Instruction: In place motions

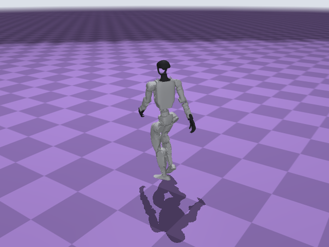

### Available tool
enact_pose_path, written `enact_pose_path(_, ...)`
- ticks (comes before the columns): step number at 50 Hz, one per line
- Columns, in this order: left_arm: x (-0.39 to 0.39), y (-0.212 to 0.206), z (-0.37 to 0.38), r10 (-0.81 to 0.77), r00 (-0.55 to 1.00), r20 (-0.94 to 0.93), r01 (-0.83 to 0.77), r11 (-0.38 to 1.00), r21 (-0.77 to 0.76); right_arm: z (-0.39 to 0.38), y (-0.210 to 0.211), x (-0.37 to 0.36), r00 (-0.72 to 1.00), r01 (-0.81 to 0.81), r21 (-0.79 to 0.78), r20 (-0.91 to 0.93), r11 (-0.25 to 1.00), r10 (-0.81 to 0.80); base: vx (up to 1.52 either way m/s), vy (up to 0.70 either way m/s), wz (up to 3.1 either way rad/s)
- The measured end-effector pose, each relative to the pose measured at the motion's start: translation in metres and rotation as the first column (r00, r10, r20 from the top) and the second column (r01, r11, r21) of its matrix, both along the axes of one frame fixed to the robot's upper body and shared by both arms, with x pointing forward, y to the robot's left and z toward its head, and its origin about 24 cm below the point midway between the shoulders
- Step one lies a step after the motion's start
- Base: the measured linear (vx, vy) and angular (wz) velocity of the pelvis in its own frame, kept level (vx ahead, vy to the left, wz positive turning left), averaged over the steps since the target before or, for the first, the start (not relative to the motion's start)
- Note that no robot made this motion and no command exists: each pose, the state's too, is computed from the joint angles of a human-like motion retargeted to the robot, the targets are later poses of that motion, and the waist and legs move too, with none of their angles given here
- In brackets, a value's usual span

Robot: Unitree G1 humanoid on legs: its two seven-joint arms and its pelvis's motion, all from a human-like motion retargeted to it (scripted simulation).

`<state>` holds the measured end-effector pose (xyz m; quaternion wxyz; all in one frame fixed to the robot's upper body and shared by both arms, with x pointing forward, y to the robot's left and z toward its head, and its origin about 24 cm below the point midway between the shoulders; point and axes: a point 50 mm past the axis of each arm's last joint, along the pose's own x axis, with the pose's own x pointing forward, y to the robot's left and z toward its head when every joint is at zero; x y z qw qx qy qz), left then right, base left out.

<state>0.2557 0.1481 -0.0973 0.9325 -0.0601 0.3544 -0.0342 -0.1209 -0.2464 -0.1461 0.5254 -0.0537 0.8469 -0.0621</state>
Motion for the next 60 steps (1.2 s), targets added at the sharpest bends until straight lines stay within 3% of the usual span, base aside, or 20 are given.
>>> enact_pose_path(5, -0.12, 0.002, -0.065, 0.003, 0.895, -0.446, -0.01, 1.0, -0.013, -0.023, 0.017, 0.076, 0.963, -0.203, 0.085, 0.196, 0.975, 0.183, 0.04, 0.13, 0.0)
enact_pose_path(10, -0.263, 0.02, -0.083, 0.084, 0.582, -0.809, -0.085, 0.995, 0.042, -0.028, 0.063, 0.199, 0.809, -0.441, 0.137, 0.487, 0.887, 0.328, -0.25, 0.13, -0.54)
enact_pose_path(14, -0.322, 0.035, -0.076, 0.251, 0.46, -0.852, -0.262, 0.955, 0.14, 0.021, 0.115, 0.338, 0.442, -0.599, 0.033, 0.847, 0.8, 0.296, -0.58, -0.04, -1.06)
enact_pose_path(16, -0.358, 0.031, -0.067, 0.235, 0.371, -0.898, -0.312, 0.943, 0.118, 0.056, 0.138, 0.382, 0.253, -0.639, -0.046, 0.93, 0.768, 0.267, -0.15, -0.07, -0.84)
enact_pose_path(20, -0.431, 0.016, -0.041, 0.248, 0.122, -0.961, -0.354, 0.915, 0.192, 0.118, 0.164, 0.432, -0.069, -0.603, -0.168, 0.985, 0.78, 0.158, 0.1, -0.03, -1.07)
enact_pose_path(25, -0.47, -0.002, -0.021, 0.32, -0.026, -0.947, -0.527, 0.801, 0.285, 0.158, 0.182, 0.453, -0.296, -0.569, -0.327, 0.937, 0.754, 0.183, 0.14, -0.05, -0.39)
enact_pose_path(27, -0.465, -0.005, -0.024, 0.341, -0.038, -0.939, -0.577, 0.76, 0.299, 0.16, 0.184, 0.455, -0.311, -0.591, -0.353, 0.929, 0.726, 0.199, 0.06, 0.08, 0.17)
enact_pose_path(32, -0.436, -0.001, -0.04, 0.349, 0.069, -0.935, -0.593, 0.767, 0.243, 0.124, 0.179, 0.432, -0.197, -0.641, -0.308, 0.951, 0.703, 0.236, 0.15, 0.14, 0.49)
enact_pose_path(38, -0.365, 0.024, -0.067, 0.31, 0.322, -0.895, -0.43, 0.89, 0.153, 0.033, 0.142, 0.345, 0.188, -0.688, -0.13, 0.919, 0.714, 0.348, 0.33, -0.01, 0.98)
enact_pose_path(43, -0.267, 0.048, -0.08, 0.244, 0.571, -0.784, -0.192, 0.968, 0.162, -0.028, 0.066, 0.201, 0.662, -0.62, 0.086, 0.59, 0.78, 0.461, 0.37, -0.08, 1.23)
enact_pose_path(46, -0.153, 0.047, -0.07, 0.149, 0.793, -0.591, -0.113, 0.989, 0.098, -0.029, 0.028, 0.138, 0.85, -0.46, 0.127, 0.348, 0.879, 0.395, -0.31, -0.13, 0.85)
enact_pose_path(50, -0.01, 0.034, -0.008, 0.034, 0.99, -0.139, -0.031, 0.999, 0.029, -0.013, -0.014, 0.073, 0.968, -0.196, 0.052, 0.168, 0.979, 0.185, -0.25, -0.05, 0.5)
enact_pose_path(55, 0.072, 0.049, 0.08, 0.081, 0.953, 0.291, -0.108, 0.991, 0.078, 0.002, -0.032, 0.027, 0.997, -0.052, -0.085, 0.047, 0.995, 0.057, -0.12, 0.06, 0.44)
enact_pose_path(60, 0.095, 0.027, 0.12, 0.109, 0.872, 0.477, -0.125, 0.992, 0.001, 0.014, -0.028, -0.013, 0.996, 0.085, -0.089, -0.032, 0.992, -0.089, 0.05, -0.03, -0.15)
